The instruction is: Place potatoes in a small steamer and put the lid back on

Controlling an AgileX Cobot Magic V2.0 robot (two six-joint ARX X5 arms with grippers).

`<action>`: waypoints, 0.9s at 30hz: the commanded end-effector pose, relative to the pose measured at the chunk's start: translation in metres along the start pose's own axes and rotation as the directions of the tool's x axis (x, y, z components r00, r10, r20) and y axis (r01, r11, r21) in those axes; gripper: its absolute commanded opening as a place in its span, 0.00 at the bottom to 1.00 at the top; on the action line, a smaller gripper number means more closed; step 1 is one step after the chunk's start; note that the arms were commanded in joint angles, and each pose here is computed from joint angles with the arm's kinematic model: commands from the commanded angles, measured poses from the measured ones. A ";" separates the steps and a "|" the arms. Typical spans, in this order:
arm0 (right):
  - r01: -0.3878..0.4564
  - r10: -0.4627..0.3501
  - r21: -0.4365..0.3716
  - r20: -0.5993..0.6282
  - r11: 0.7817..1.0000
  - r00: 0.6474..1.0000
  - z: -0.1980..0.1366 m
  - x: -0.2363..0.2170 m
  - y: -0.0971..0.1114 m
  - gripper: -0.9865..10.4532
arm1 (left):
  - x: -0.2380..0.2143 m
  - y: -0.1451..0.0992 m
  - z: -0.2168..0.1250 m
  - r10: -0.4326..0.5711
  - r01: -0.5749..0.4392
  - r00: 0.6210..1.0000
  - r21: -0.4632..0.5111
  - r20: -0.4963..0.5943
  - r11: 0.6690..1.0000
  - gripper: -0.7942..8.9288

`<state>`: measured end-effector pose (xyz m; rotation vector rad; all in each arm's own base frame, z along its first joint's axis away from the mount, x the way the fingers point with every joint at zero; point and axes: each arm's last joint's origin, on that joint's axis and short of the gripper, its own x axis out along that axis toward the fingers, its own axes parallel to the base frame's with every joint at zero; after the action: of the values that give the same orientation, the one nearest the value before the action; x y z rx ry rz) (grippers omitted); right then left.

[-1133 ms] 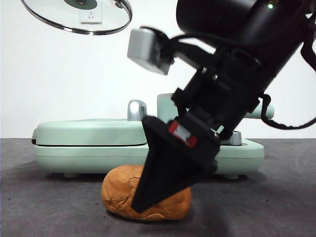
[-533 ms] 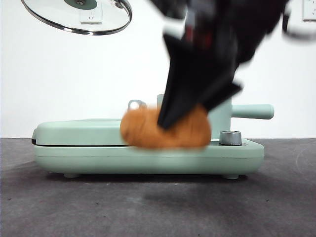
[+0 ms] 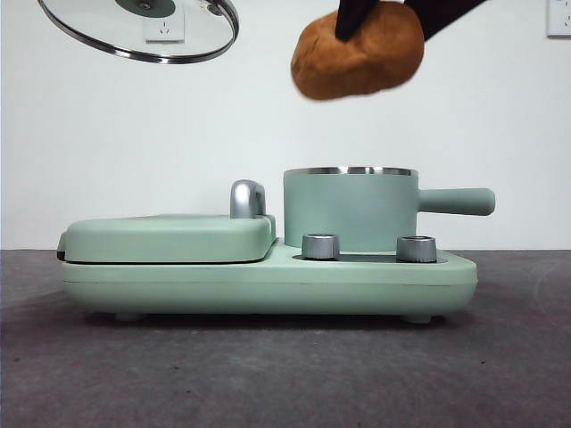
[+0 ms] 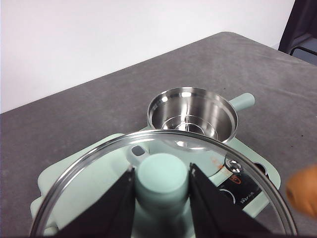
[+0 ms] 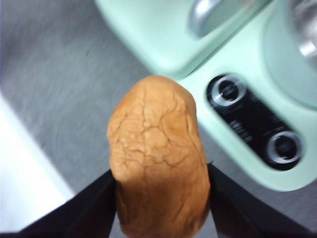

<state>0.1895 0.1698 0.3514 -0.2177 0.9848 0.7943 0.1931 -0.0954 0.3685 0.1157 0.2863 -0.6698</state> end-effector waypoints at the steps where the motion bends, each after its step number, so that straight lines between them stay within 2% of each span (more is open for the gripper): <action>1: 0.021 -0.021 0.016 0.023 1.000 0.999 0.016 -0.001 -0.008 0.27 | -0.004 -0.001 0.008 -0.002 0.002 0.999 0.016 0.046 1.000 0.09; 15: 0.127 -0.134 0.094 0.081 0.987 0.988 0.082 0.014 -0.074 0.27 | -0.004 -0.002 0.008 -0.029 0.028 0.998 0.018 0.051 0.999 0.09; 22: 0.150 -0.158 0.105 0.078 0.983 0.984 0.102 0.040 -0.098 0.27 | -0.004 -0.002 0.008 -0.029 0.028 0.998 0.018 0.050 0.999 0.09; 27: 0.206 -0.212 0.092 0.057 0.974 0.976 0.107 0.064 -0.111 0.27 | -0.004 -0.002 0.008 -0.028 0.027 0.998 0.018 0.050 0.999 0.09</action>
<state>0.3496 0.1728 0.3396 -0.1935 0.9349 0.5546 0.1927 -0.0959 0.3684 0.1118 0.2872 -0.6940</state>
